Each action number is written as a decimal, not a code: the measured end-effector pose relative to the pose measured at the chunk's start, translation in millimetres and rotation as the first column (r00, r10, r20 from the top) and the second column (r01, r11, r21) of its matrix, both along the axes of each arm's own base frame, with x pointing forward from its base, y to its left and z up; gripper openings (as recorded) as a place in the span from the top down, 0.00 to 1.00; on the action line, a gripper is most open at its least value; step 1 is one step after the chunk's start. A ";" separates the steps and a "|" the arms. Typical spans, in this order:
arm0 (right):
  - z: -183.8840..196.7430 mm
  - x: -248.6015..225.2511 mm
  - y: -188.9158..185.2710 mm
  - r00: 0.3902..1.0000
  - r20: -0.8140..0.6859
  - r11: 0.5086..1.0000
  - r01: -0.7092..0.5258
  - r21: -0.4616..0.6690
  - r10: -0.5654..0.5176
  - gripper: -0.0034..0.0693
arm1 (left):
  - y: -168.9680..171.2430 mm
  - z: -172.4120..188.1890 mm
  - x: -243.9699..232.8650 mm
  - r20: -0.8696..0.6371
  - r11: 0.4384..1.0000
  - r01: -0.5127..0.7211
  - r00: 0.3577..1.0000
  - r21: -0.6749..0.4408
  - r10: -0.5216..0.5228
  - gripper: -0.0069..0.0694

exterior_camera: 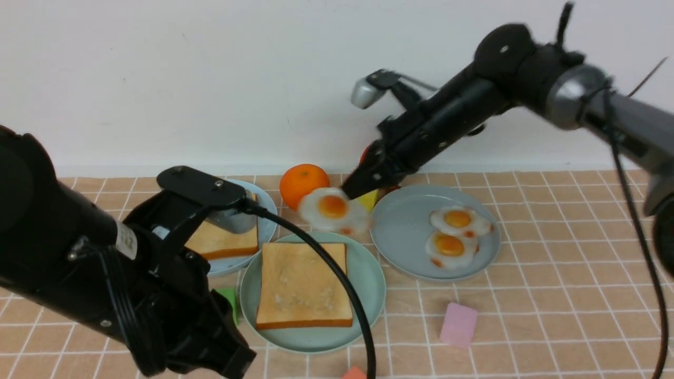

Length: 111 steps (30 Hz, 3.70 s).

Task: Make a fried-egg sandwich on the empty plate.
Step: Use the right arm to place the fried egg on the slice of bread in the middle, then use the left arm to grab a slice of bread, then use the left arm to place a slice of bread on the fried egg in the middle

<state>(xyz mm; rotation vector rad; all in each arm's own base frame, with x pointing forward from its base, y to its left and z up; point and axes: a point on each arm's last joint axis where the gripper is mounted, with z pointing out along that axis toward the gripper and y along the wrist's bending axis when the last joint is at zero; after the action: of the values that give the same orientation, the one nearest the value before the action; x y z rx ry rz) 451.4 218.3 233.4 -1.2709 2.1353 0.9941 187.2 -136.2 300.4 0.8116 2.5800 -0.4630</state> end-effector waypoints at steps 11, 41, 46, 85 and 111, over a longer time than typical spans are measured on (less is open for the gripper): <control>-45.6 -17.2 39.4 0.995 -0.070 0.981 -0.079 -0.179 0.068 0.68 | 0.2 -0.3 -0.7 -0.007 1.000 0.002 1.000 0.004 -0.002 0.81; 266.7 -233.0 -120.8 0.841 0.405 0.920 0.393 -0.005 -0.358 0.97 | 88.2 -7.9 154.4 -0.052 0.606 -0.787 0.614 -0.119 0.787 0.77; 221.0 -281.4 -131.6 0.888 0.322 0.928 0.367 -0.068 -0.327 0.97 | 114.1 -43.3 187.8 -0.133 0.533 -0.844 0.535 -0.052 0.834 0.71; 150.4 -326.3 -133.5 0.929 0.138 0.937 0.350 -0.021 -0.344 0.93 | 94.2 -20.3 216.3 -0.089 0.741 -0.645 0.762 -0.186 0.641 0.91; 152.9 -325.7 -131.5 0.927 0.132 0.936 0.352 0.016 -0.351 0.89 | 3.2 -124.0 148.6 -0.244 0.779 -0.601 0.794 -0.179 0.557 0.85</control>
<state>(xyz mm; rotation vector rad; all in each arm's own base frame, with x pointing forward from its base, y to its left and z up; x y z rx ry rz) 125.7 86.8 386.4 -0.8834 2.1612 0.7277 335.9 -133.0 176.4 -0.1441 2.6740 -0.6607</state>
